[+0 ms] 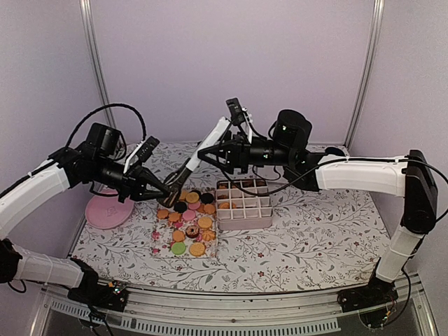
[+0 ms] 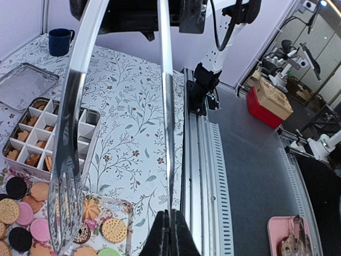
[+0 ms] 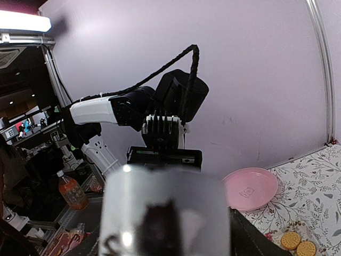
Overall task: Pack the cookies
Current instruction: Pass from the left arm to the right
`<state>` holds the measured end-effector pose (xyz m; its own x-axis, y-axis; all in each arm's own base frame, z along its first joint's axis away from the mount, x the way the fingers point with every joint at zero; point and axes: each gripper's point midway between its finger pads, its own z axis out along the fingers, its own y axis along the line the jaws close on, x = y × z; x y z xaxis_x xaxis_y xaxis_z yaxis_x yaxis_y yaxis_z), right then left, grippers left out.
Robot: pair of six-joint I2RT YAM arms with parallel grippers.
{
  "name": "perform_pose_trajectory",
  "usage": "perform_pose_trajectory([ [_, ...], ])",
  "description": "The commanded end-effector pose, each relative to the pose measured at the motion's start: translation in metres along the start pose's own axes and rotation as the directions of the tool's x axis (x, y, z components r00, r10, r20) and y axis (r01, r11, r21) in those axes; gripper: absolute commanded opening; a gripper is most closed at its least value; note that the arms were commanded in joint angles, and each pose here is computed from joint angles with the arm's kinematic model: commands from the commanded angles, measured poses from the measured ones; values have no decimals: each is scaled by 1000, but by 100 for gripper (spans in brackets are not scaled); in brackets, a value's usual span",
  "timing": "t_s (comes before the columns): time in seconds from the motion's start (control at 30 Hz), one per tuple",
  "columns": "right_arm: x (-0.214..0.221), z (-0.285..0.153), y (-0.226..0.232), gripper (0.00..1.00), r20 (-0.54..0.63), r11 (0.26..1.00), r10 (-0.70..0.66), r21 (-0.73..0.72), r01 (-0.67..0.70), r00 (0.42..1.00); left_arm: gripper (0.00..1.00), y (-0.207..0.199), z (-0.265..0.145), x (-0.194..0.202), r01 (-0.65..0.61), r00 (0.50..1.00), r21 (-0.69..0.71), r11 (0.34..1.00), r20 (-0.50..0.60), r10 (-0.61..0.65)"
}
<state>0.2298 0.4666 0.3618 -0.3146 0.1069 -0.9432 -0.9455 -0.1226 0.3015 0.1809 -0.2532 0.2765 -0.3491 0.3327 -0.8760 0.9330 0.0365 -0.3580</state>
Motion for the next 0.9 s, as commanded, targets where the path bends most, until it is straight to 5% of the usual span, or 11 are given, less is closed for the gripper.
perform_pose_trajectory([
  [0.0,11,6,-3,59,-42,999,49,-15,-50,998,0,7,1,0,-53,999,-48,997,-7,52],
  [0.23,18,11,-1,50,-63,997,64,-32,-66,996,3,8,2,8,-36,999,-49,998,-20,35],
  [0.33,19,10,-8,48,-57,998,70,9,-70,996,20,8,1,9,-42,999,-54,998,-26,41],
  [0.6,39,8,-28,43,-85,990,111,97,-102,990,40,27,-2,35,25,996,-118,993,-80,-34],
  [0.73,47,7,-36,41,-96,985,122,135,-109,988,74,37,-7,46,39,993,-153,987,-105,-56],
  [0.87,56,6,-41,38,-115,981,129,159,-110,985,75,46,-16,52,39,992,-200,979,-110,-63],
])
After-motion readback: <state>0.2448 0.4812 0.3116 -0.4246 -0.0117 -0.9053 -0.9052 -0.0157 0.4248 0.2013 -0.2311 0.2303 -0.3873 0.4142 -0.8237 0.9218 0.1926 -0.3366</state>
